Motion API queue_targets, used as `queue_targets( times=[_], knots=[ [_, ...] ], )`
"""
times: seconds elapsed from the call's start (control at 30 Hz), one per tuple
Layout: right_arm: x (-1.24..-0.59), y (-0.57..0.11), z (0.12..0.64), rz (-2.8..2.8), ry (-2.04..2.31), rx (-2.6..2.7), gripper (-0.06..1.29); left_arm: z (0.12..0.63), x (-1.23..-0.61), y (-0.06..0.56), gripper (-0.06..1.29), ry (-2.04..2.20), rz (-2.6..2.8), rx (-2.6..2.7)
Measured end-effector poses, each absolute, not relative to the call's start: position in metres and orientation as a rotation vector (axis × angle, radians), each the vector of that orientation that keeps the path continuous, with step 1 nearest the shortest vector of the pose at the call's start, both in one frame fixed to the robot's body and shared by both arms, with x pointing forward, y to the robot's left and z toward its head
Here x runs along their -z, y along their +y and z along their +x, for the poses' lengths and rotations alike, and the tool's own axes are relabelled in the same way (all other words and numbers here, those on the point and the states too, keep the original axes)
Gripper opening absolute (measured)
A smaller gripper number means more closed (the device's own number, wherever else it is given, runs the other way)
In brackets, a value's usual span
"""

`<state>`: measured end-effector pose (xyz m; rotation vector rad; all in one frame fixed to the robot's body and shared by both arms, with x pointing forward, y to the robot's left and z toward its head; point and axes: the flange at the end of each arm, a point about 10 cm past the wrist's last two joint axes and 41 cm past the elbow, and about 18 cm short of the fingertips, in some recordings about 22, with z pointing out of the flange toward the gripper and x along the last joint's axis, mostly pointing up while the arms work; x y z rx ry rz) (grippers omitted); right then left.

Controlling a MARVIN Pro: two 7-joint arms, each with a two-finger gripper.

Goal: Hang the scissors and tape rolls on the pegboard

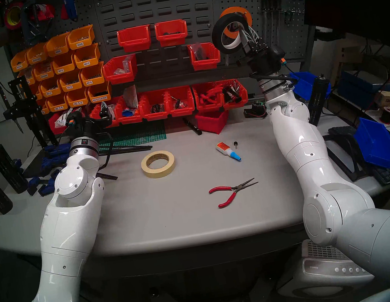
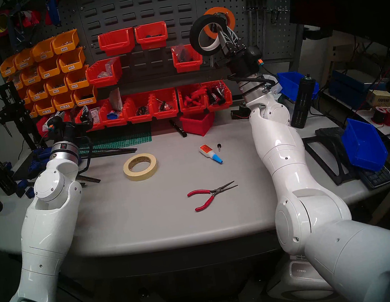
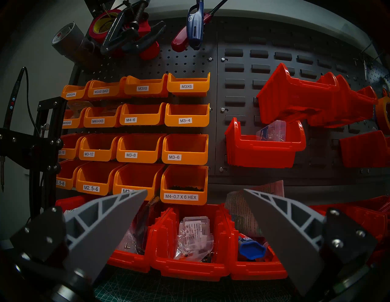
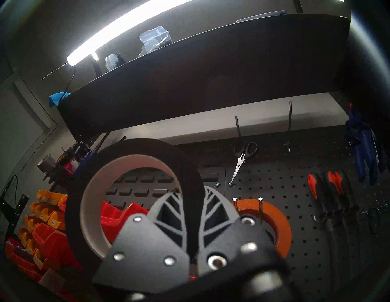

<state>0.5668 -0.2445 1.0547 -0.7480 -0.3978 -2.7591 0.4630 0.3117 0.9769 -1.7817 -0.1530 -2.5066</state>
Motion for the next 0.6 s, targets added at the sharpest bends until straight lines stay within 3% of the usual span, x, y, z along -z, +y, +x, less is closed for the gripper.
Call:
queue_targets(
  times=[0.6],
  knots=[
    [-1.082,-0.261,0.582,-0.659,-0.233,2.95,0.0,0.463,-0.977,0.312,1.24,-0.153,-1.782,2.507]
  ],
)
